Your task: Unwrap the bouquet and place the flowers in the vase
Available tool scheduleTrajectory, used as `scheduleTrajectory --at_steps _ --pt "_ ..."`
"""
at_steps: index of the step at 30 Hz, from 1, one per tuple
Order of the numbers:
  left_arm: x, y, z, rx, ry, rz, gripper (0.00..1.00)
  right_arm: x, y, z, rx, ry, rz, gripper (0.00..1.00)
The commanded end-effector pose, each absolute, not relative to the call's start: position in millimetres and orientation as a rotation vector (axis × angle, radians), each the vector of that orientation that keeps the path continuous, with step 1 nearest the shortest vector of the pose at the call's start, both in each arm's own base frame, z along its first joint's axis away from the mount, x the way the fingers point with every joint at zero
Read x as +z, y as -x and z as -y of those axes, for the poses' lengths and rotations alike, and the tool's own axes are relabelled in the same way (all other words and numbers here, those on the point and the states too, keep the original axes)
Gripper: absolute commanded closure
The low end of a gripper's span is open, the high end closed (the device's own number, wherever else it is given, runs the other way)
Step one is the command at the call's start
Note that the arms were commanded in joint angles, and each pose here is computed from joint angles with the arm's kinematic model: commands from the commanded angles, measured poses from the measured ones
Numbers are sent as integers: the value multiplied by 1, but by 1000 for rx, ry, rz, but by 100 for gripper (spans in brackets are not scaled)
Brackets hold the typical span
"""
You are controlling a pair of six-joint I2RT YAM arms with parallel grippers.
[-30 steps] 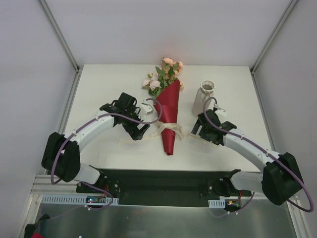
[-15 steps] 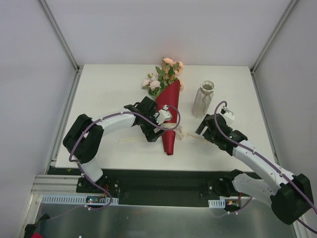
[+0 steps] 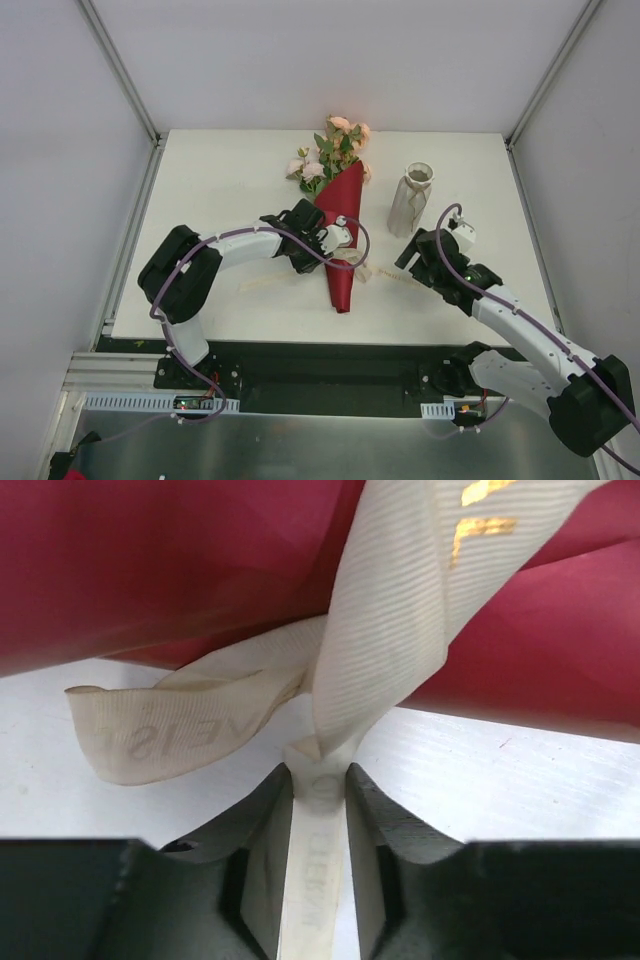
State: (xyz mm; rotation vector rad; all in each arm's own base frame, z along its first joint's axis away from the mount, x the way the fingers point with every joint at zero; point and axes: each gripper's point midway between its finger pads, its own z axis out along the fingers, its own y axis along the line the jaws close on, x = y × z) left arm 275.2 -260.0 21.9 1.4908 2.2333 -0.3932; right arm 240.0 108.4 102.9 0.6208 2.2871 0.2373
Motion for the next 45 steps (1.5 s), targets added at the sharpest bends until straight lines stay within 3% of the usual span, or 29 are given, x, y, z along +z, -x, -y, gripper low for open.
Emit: scheduleTrajectory --at_steps 1,2,5,13,23,37,45 --pt "25 -280 257 -328 -1504 -2202 79 107 -247 -118 311 -648 -2249 11" --pt "28 -281 256 -316 -1498 -2197 89 102 -247 -119 313 -652 -2256 11" --pt "43 -284 249 -272 -1468 -2183 100 90 -253 -129 340 -670 -2273 14" --pt "85 -276 234 -235 -1408 -2158 100 74 -278 -173 395 -641 -2317 17" --pt "129 -276 192 -162 -1244 -2187 100 60 -262 -191 358 -673 -2358 16" --pt "135 -270 169 -160 -1172 -2222 100 33 -269 -180 177 -787 -2401 18" --pt "129 -265 161 -129 -1182 -2233 100 47 -270 -181 262 -770 -2360 21"
